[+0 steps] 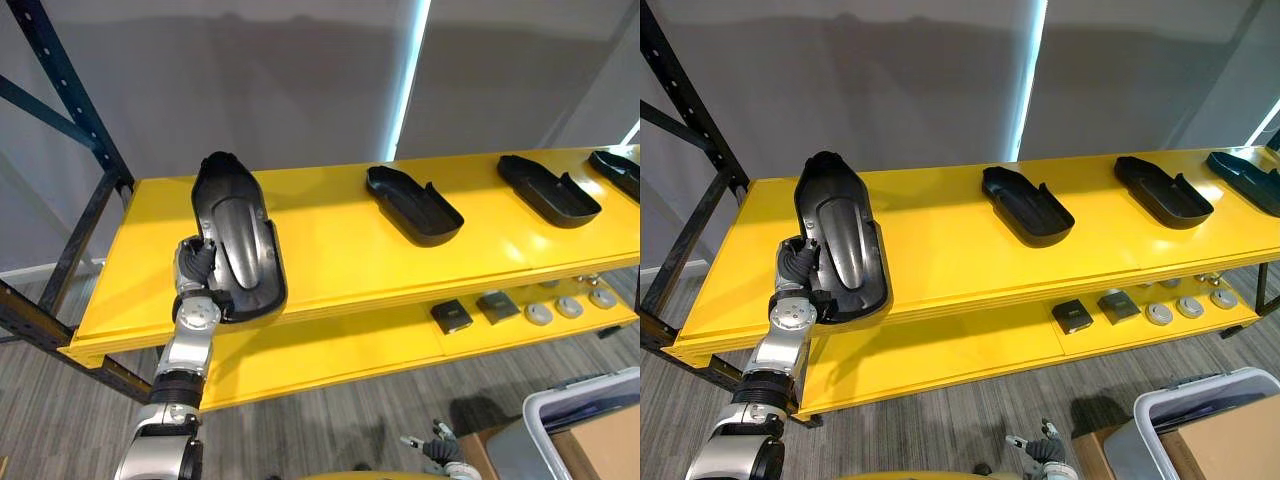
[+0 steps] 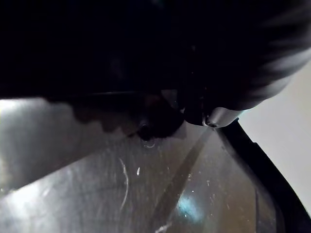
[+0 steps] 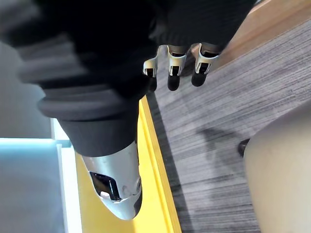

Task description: Walk over and take plastic housings, then place them on the shelf

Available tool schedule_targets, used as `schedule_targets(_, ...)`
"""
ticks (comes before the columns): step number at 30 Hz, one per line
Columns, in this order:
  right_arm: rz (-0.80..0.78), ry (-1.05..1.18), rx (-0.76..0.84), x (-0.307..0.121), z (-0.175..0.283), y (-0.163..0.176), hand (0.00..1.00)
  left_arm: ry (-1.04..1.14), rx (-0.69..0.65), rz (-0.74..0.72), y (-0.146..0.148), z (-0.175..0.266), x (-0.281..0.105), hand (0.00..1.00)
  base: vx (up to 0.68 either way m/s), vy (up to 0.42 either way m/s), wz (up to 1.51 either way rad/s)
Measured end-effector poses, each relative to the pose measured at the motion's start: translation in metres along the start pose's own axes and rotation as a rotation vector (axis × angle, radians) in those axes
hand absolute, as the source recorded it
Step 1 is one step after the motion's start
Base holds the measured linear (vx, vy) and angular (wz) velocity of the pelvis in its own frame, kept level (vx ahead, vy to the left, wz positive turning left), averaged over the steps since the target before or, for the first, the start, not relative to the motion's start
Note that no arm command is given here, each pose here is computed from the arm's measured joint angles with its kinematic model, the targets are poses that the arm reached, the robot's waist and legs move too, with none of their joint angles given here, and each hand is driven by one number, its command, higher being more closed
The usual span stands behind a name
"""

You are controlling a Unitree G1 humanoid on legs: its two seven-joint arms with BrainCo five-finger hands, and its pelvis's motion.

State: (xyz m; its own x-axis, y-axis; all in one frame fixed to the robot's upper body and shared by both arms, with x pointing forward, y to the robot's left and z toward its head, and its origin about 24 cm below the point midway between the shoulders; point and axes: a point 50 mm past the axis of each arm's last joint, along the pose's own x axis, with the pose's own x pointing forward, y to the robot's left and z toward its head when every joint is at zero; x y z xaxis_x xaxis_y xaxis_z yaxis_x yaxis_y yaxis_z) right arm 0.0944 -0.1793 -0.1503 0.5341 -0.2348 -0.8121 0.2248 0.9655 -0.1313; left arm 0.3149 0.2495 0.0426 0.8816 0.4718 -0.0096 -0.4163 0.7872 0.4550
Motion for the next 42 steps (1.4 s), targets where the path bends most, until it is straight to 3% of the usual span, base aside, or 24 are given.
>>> schedule_targets(9, -0.002, 0.006, 0.012, 0.0, -0.001, 0.001, 0.0, 0.031, 0.01, 0.06, 0.017, 0.004, 0.017, 1.0, 0.05, -0.003, -0.03)
schedule_targets(10, -0.001, 0.002, 0.012, 0.0, -0.001, 0.001, 0.0, 0.035, 0.012, 0.068, 0.019, 0.005, 0.02, 0.0, 0.04, -0.008, -0.03)
schedule_targets(28, 0.01, -0.034, 0.005, 0.001, 0.006, 0.003, 0.0, -0.028, -0.018, 0.174, 0.035, 0.034, 0.036, 0.0, 0.01, -0.001, -0.01)
schedule_targets(38, 0.004, -0.037, 0.003, 0.001, 0.006, 0.002, 0.0, -0.237, -0.128, 0.288, 0.047, 0.084, 0.029, 0.0, 0.01, -0.002, 0.08)
schedule_targets(42, 0.005, -0.039, -0.003, 0.002, 0.007, 0.002, 0.0, -0.369, -0.168, 0.302, 0.049, 0.104, 0.01, 0.0, 0.0, -0.001, 0.03)
